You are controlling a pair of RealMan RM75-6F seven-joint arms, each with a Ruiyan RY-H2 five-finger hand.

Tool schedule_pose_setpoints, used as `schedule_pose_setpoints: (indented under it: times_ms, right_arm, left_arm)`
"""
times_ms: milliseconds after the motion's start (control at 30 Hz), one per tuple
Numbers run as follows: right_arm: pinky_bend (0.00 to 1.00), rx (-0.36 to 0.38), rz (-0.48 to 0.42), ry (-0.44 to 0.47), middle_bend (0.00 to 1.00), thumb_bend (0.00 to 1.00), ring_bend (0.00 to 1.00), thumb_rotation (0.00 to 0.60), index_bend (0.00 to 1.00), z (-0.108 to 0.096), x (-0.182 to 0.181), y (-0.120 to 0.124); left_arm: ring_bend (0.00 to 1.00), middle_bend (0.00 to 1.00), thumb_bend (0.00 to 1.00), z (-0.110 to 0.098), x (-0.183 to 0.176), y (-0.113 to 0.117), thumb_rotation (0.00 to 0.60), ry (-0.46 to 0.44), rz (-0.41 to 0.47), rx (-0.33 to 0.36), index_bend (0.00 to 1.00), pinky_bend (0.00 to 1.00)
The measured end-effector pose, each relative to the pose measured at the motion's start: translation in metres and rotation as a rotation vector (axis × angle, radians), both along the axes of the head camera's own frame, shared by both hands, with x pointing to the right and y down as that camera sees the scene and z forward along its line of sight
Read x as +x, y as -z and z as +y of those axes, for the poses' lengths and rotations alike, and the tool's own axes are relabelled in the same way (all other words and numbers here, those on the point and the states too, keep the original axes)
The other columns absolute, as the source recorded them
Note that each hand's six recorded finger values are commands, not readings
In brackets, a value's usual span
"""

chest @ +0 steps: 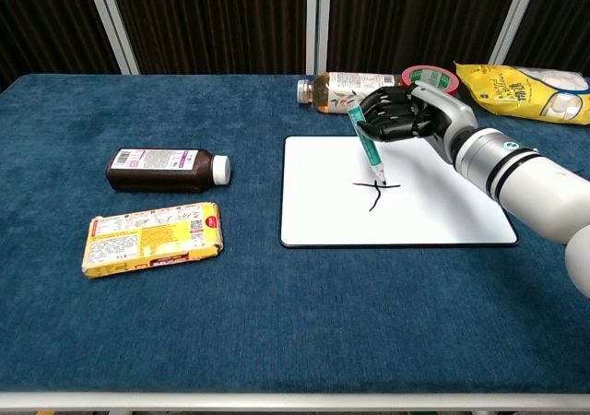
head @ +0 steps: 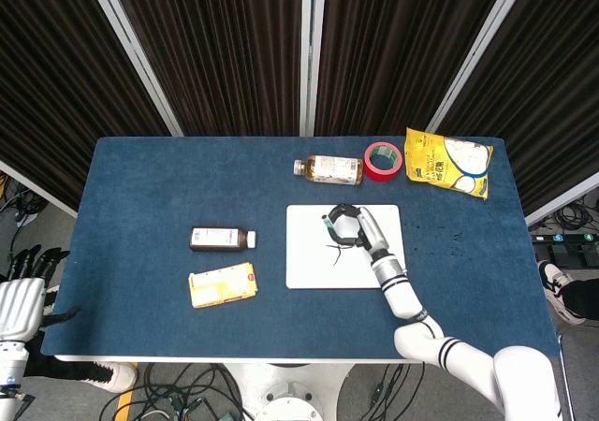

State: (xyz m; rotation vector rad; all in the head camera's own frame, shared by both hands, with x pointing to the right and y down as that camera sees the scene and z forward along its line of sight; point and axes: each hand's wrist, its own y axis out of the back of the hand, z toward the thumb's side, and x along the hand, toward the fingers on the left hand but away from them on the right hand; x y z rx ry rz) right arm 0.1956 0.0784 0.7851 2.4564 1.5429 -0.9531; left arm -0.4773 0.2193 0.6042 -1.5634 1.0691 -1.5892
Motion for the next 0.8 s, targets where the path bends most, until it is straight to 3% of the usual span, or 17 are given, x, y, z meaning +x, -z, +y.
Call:
schedule_pose_setpoints:
  times_ms: [300, 567, 700, 800]
  right_arm:
    - [0.08, -0.019, 0.019, 0.049, 0.56, 0.6, 0.28, 0.6, 0.55, 0.011, 0.002, -0.004]
    - [0.05, -0.022, 0.036, 0.106, 0.56, 0.6, 0.28, 0.6, 0.55, 0.027, 0.027, 0.014]
    - [0.05, 0.023, 0.027, 0.083, 0.56, 0.6, 0.28, 0.6, 0.55, 0.018, 0.041, 0.037]
    - [0.05, 0.096, 0.067, 0.07, 0.56, 0.6, 0.28, 0.6, 0.55, 0.002, 0.059, 0.057]
  left_arm:
    - [0.02, 0.13, 0.07, 0.001, -0.001, -0.001, 0.6, 0.003, 0.001, 0.0, 0.18, 0.02]
    - [0.02, 0.13, 0.07, 0.0, 0.001, -0.001, 0.6, -0.002, 0.005, 0.006, 0.18, 0.02]
    - [0.02, 0.13, 0.07, 0.001, 0.0, 0.0, 0.6, 0.001, 0.007, 0.009, 0.18, 0.02]
    - [0.02, 0.13, 0.07, 0.0, 0.0, 0.001, 0.6, -0.002, 0.009, 0.015, 0.18, 0.02]
